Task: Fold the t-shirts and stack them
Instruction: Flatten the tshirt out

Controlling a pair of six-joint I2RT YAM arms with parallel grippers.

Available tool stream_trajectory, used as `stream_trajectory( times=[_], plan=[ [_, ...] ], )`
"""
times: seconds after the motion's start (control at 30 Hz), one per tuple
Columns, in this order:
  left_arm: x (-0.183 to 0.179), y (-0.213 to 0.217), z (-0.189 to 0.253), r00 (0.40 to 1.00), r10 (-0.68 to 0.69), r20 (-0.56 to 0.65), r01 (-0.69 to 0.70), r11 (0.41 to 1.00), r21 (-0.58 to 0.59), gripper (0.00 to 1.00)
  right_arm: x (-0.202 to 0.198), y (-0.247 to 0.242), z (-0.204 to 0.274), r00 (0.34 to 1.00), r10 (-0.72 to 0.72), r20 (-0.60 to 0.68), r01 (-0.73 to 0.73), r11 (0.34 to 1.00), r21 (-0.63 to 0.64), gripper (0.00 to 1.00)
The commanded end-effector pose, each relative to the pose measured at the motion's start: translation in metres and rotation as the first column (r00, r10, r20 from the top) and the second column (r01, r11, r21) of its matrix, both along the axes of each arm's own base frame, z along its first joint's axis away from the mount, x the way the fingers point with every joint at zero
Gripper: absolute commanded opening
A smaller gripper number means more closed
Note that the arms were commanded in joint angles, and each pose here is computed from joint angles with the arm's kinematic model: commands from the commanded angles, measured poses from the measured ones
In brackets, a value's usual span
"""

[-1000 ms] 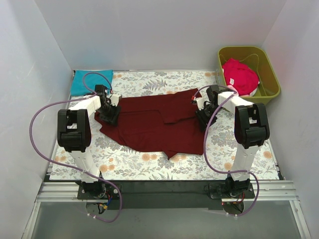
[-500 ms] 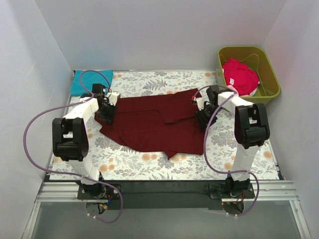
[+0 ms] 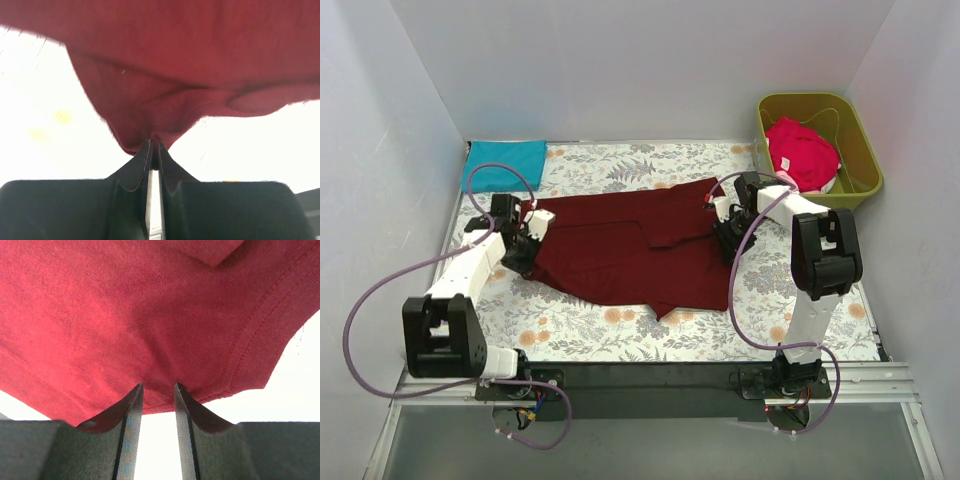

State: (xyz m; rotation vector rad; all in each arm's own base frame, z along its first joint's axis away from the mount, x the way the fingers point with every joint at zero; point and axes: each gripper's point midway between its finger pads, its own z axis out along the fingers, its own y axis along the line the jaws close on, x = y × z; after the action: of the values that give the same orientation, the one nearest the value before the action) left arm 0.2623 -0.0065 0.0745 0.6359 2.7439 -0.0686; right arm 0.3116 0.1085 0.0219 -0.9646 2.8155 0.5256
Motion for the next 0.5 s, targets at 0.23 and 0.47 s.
stream_trajectory(
  times=[0.23,0.47],
  plan=[
    [-0.044,0.043,-0.01,1.0,-0.031,0.004,0.029,0.983,0.184,0.0,-0.013,-0.009,0.006,0.999,0.032,0.011,-0.032,0.999,-0.035,0.38],
    [-0.059,0.042,-0.015,0.994,-0.09,-0.066,0.099,0.983,0.157,0.15,-0.02,-0.009,0.039,0.995,0.079,0.063,-0.078,0.997,-0.015,0.39]
  ],
)
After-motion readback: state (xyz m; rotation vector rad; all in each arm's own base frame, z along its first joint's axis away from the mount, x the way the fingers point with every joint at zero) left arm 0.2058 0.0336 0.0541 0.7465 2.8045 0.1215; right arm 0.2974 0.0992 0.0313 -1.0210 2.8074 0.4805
